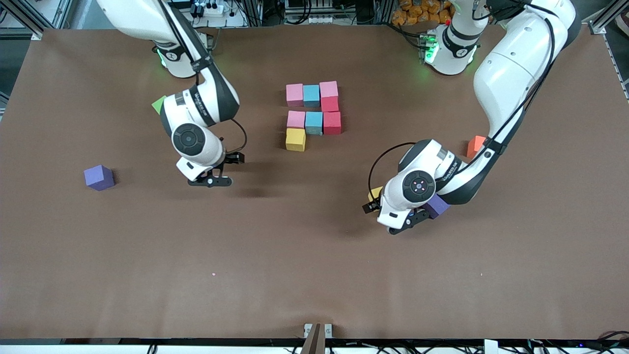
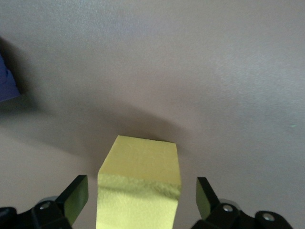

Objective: Form number 2 with 11 blocks
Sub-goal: 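Grasp the orange block with the right gripper while the left gripper carries yellow, then place the yellow block at the cluster with the left gripper, then lower the orange block at the cluster while the left gripper reaches purple, then grasp the purple block with the left gripper while the right gripper holds orange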

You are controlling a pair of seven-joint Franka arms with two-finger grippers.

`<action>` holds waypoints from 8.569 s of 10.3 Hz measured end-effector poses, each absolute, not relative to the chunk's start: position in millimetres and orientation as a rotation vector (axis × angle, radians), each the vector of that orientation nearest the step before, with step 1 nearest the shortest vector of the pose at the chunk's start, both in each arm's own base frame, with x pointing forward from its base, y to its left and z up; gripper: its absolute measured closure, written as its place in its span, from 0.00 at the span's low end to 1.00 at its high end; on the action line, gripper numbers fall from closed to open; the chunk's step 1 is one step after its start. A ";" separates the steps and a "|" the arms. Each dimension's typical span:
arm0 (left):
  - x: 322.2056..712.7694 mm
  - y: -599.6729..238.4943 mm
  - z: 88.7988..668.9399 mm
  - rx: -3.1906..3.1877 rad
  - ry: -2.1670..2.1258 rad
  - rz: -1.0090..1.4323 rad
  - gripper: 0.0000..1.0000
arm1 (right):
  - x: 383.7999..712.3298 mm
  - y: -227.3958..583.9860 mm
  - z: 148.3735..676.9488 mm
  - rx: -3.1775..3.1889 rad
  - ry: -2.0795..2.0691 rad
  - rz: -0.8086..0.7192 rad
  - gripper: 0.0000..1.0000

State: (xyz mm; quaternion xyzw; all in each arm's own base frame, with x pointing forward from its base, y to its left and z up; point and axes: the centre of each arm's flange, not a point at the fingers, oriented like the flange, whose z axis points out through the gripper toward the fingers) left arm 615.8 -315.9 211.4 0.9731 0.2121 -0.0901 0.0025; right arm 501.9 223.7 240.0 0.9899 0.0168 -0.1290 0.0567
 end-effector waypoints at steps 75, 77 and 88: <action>666.1 -116.8 377.8 3.052 0.694 -0.261 0.00 | 489.4 472.7 296.1 2.912 -1.462 -0.319 0.46; 659.6 -98.7 337.7 3.022 0.783 -0.255 0.00 | 485.6 492.6 283.2 2.825 -1.588 -0.328 0.46; 628.4 -121.5 242.2 2.936 0.998 -0.267 0.00 | 468.3 512.3 252.6 2.521 -1.947 -0.330 0.46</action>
